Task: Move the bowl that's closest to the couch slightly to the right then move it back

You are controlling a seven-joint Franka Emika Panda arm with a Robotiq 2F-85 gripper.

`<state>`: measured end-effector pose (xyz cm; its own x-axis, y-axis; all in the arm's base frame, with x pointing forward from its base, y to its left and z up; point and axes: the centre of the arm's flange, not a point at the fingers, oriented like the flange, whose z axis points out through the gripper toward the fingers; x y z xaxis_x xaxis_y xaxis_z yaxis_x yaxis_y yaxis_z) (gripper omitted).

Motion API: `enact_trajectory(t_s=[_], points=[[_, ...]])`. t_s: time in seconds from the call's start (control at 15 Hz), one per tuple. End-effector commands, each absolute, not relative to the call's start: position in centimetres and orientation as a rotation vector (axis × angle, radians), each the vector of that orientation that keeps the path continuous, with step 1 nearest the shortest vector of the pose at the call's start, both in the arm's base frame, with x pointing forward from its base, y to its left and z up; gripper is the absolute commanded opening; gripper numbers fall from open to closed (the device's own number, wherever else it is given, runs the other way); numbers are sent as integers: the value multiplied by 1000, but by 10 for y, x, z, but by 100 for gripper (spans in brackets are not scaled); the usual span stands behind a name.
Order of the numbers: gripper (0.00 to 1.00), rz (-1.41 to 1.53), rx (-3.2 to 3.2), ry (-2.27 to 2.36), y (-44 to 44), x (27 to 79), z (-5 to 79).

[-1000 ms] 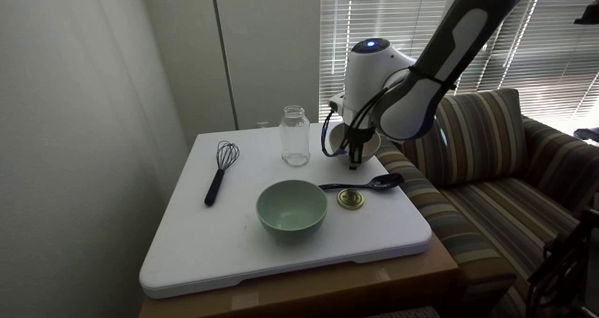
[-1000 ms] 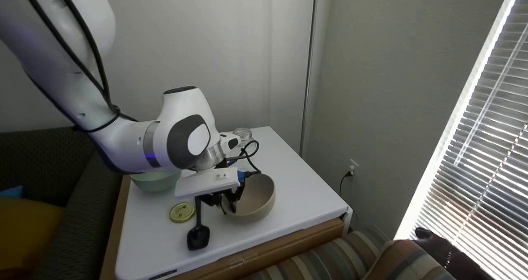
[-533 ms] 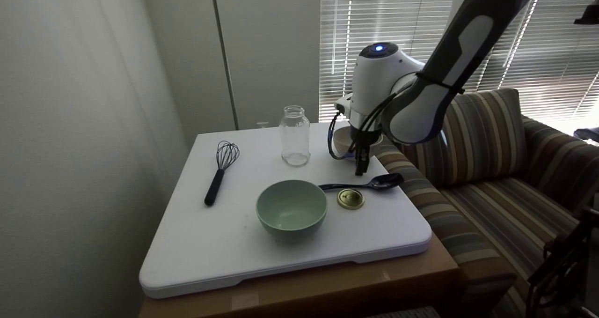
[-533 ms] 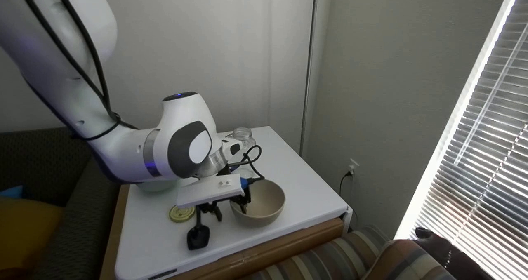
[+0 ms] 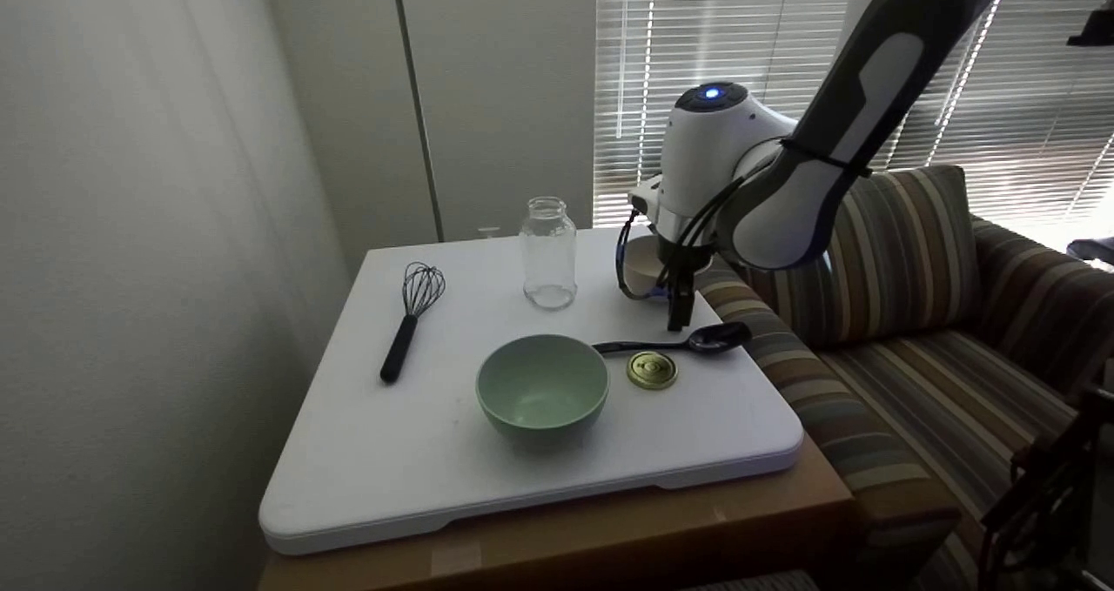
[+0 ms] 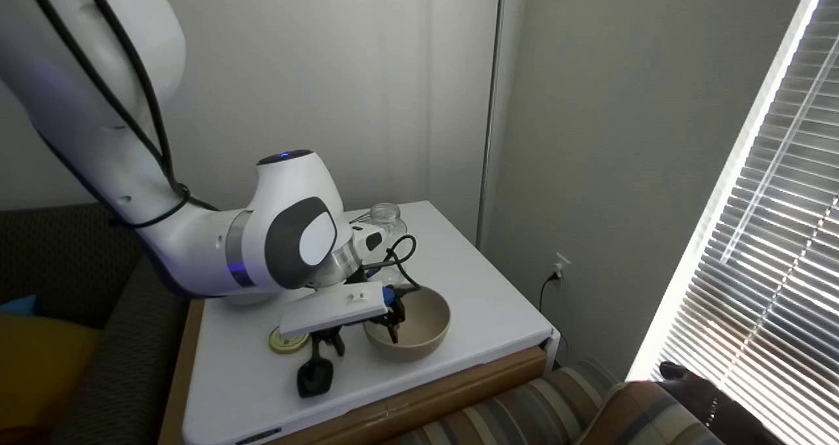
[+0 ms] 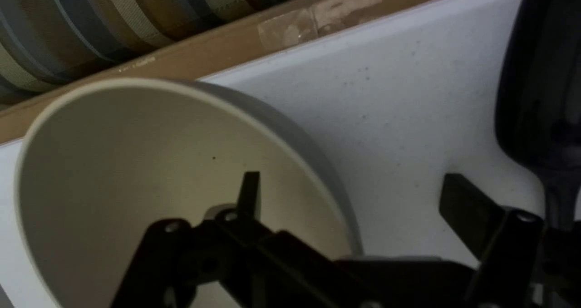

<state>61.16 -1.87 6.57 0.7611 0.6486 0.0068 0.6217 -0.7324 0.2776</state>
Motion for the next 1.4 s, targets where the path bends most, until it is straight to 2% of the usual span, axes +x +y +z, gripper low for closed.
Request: enact_trajectory(t_s=[0.0, 0.8, 0.87, 1.33], points=[[100, 192, 2657, 1044, -14, 602, 89], [100, 369, 2484, 1113, -8, 607, 234], [100, 370, 2484, 1081, -6, 625, 213], [100, 373, 2489, 1083, -2, 624, 214]])
